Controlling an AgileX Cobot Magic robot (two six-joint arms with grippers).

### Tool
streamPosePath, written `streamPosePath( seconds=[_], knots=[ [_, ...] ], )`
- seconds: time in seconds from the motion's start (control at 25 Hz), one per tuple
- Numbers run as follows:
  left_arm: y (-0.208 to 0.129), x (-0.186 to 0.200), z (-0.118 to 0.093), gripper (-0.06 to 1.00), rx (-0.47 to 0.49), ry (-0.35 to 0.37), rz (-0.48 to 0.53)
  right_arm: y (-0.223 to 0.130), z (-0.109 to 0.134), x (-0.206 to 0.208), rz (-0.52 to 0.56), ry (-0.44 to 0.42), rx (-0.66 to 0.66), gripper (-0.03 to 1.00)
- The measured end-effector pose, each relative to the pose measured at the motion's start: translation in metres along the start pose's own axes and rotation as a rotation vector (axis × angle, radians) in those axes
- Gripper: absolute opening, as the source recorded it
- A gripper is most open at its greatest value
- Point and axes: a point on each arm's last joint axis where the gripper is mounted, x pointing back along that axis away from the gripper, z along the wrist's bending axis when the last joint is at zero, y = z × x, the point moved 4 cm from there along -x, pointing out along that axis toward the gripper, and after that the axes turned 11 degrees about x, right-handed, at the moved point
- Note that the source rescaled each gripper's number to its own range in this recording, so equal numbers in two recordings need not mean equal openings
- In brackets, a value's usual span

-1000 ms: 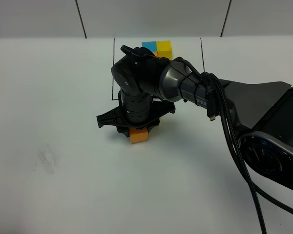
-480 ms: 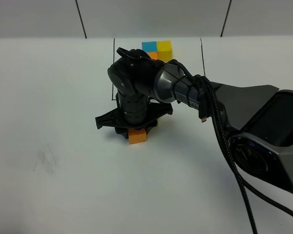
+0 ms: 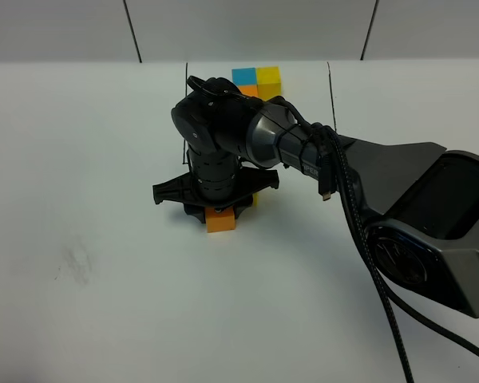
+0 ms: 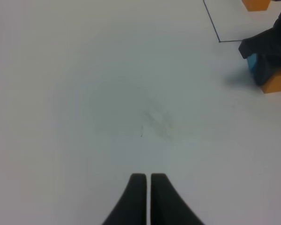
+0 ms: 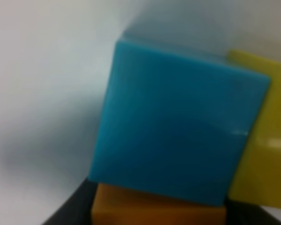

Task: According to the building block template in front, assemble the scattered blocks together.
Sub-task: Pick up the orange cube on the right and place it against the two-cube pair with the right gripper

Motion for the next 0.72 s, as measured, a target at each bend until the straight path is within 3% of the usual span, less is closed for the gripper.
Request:
streamPosePath(
  seconds=[0.36,0.72],
  knots=[
    [0.0000,0.0000,0.0000,0.00,0.000,0.000,0.000,0.0009,0.0095,0.0006,-0.003,0.073,-0.061,0.51],
    [0.0000,0.0000,0.0000,0.00,0.000,0.000,0.000,0.0051,0.0022,0.0002,-0.006,0.070,-0.145,0.51]
  ],
)
